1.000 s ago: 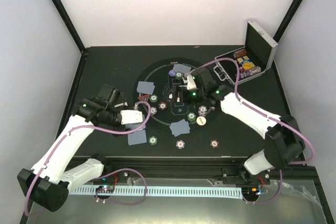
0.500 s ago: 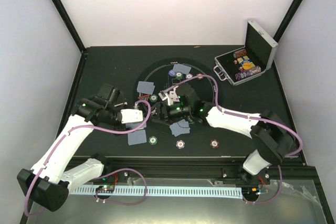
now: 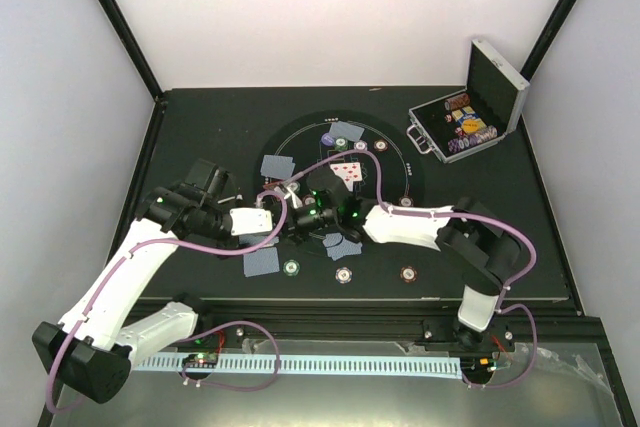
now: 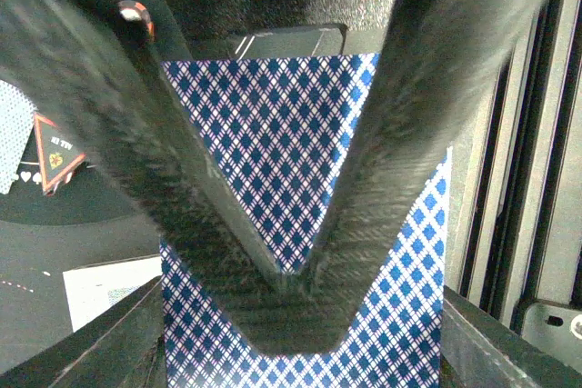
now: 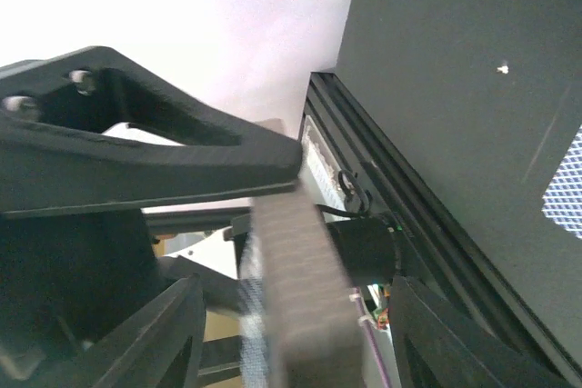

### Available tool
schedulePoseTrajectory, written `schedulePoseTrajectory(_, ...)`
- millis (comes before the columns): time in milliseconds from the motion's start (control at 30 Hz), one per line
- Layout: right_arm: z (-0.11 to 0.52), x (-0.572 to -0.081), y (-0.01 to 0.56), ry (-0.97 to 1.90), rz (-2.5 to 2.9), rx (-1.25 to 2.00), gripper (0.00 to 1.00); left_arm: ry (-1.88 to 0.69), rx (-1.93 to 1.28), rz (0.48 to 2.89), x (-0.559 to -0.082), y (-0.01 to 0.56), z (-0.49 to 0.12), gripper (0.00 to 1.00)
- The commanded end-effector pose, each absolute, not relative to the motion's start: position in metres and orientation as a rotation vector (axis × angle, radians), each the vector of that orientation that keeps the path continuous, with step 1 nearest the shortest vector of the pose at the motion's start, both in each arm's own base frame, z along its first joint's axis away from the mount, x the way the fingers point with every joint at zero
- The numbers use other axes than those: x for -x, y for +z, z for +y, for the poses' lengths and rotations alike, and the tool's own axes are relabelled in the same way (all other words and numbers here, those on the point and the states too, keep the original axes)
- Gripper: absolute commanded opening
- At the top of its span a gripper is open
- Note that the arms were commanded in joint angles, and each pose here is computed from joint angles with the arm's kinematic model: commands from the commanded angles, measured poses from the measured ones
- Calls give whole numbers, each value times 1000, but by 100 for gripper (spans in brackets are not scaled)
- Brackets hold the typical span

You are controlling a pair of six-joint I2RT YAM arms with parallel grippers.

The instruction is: Distribute texas hold em gaming equipment

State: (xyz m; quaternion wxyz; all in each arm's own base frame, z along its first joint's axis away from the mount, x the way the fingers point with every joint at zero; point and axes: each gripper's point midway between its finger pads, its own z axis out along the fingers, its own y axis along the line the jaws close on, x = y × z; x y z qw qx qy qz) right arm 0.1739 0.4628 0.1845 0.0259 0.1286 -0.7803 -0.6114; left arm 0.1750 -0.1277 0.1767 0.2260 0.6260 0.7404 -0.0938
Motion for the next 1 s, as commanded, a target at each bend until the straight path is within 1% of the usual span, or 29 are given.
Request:
schedulePoseTrajectory(0,466,-172,181,-1892,-2385,-410,56,-263,-1701,2008,-176,195,-131,1)
schedulePoseTrajectory(300,443,-182,150,-1801,-2455,-335,50,-261,-1702,2010,-175,195,-131,2)
schedulePoseTrajectory(400,436,-185,149,-1797,-2471,-325,49,-258,-1705,2010,-175,194,-130,2)
schedulePoseTrajectory(767,419,-188,148,-1743,-2548,-342,41,-258,-1703,2011,-175,194,-130,2)
schedulePoseTrajectory(967,411,-189,145,-1704,-2587,-336,39,-258,-1703,2010,-175,194,-130,2)
